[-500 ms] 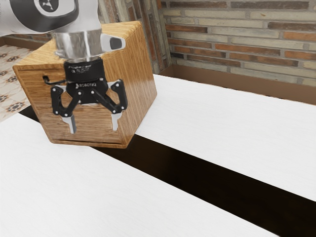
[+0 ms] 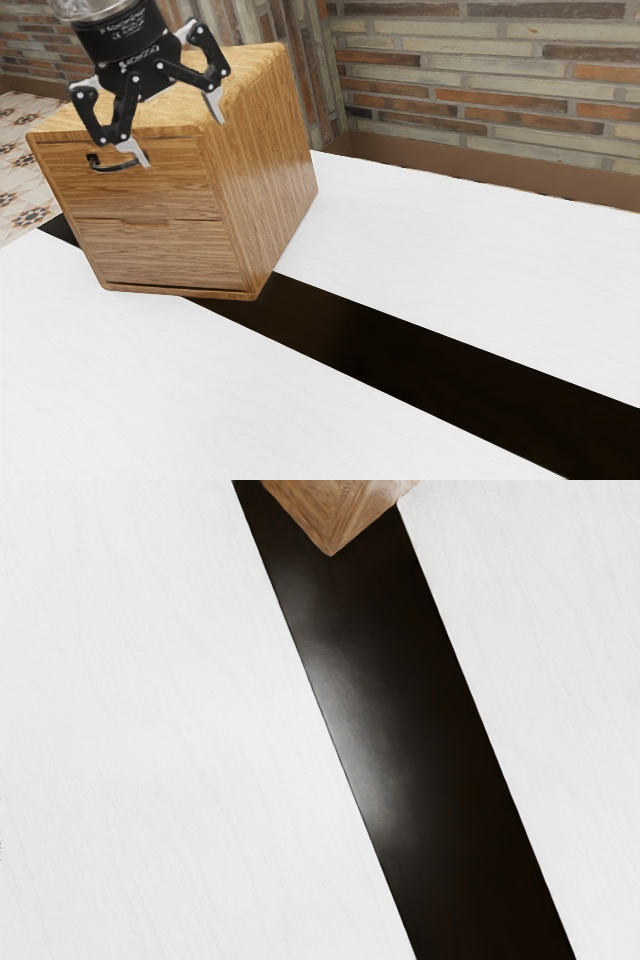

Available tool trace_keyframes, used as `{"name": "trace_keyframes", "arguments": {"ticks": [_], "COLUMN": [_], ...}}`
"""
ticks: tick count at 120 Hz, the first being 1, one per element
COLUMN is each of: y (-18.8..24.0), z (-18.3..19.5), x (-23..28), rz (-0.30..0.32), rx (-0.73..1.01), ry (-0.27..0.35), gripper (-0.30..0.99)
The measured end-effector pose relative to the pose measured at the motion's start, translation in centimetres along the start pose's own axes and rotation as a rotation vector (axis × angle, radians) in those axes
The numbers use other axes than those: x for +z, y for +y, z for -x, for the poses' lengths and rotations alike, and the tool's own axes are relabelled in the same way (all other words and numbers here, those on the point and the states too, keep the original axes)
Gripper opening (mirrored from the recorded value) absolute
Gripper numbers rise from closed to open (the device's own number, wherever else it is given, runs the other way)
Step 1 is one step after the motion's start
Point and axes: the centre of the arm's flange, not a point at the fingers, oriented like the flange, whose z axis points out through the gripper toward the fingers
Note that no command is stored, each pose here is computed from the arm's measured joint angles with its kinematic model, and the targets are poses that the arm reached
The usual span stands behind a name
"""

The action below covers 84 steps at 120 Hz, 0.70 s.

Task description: Pull the drawer handle with one arm to open the drawer

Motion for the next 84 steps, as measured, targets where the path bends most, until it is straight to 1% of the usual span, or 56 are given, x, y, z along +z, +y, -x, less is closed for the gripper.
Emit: {"name": "trace_keyframes", "arguments": {"ticks": [20, 22, 23, 29, 33, 38, 47, 51, 54, 60, 68, 71, 75, 84], "y": [-5.4, -5.9, -6.3, -7.8, -9.1, -9.8, -8.7, -8.0, -7.8, -8.2, -10.7, -12.1, -13.8, -16.9], "z": [-9.6, -10.5, -10.9, -12.2, -12.9, -13.3, -12.9, -13.4, -13.8, -14.7, -15.4, -15.5, -15.7, -15.5], "x": [0.1, 0.4, 0.6, 1.4, 2.6, 3.7, 6.2, 7.5, 8.5, 10.2, 10.9, 10.7, 10.5, 10.2], "rz": [-0.034, -0.045, -0.056, -0.110, -0.135, -0.137, -0.134, -0.119, -0.105, -0.072, 0.025, 0.057, 0.089, 0.148], "rx": [-0.319, -0.354, -0.380, -0.512, -0.590, -0.644, -0.749, -0.774, -0.781, -0.784, -0.765, -0.764, -0.766, -0.764], "ry": [0.097, 0.112, 0.130, 0.221, 0.255, 0.289, 0.409, 0.436, 0.432, 0.396, 0.271, 0.239, 0.221, 0.206], "gripper": [0.67, 0.67, 0.67, 0.66, 0.66, 0.66, 0.65, 0.65, 0.64, 0.64, 0.63, 0.63, 0.63, 0.62]}}
